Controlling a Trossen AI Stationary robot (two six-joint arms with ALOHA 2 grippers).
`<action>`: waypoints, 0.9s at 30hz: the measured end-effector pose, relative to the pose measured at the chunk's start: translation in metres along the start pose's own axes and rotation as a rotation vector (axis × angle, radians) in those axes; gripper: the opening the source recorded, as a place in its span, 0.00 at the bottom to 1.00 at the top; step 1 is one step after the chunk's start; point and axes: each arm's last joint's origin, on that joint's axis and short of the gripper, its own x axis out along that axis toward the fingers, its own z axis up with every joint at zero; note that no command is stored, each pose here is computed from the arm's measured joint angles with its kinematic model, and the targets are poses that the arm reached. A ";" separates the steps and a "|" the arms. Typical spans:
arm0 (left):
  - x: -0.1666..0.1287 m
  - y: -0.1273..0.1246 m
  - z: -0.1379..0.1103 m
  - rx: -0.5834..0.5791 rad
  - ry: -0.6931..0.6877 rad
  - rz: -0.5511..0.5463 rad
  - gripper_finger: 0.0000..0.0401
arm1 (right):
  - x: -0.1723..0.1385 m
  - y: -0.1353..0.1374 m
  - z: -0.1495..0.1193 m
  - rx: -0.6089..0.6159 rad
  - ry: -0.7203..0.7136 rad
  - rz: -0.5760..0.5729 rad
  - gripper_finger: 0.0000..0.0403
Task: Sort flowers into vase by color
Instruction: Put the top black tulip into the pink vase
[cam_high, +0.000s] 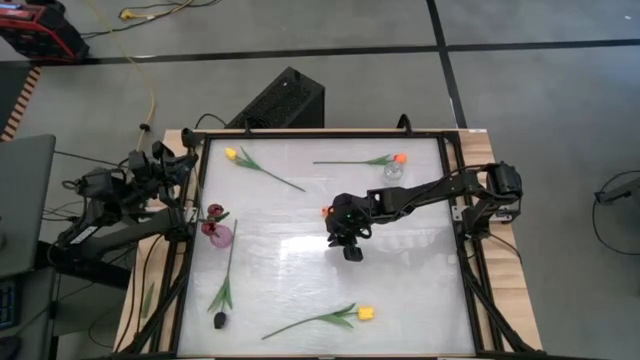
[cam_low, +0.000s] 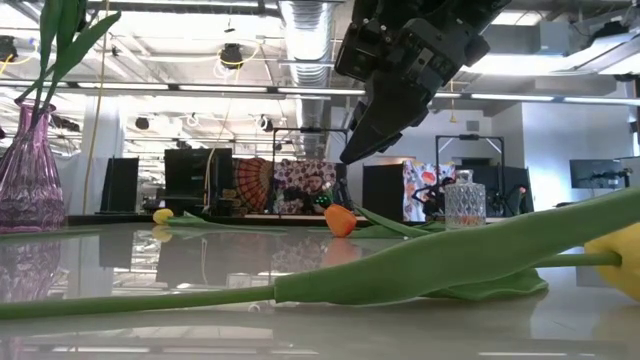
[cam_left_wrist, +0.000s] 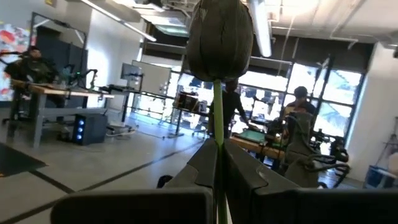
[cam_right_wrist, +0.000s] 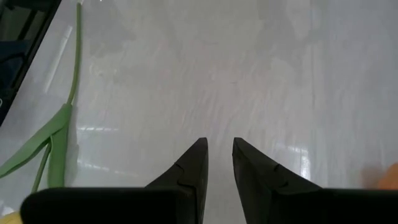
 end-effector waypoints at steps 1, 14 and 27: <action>0.000 0.000 -0.001 0.003 -0.001 -0.006 0.00 | 0.000 0.000 0.000 0.000 0.000 0.000 0.25; 0.007 0.003 -0.023 0.039 -0.043 -0.048 0.00 | 0.000 0.000 -0.003 0.009 0.031 -0.001 0.25; 0.005 0.001 -0.021 0.050 -0.016 -0.107 0.00 | 0.000 -0.001 -0.004 0.003 0.036 -0.002 0.25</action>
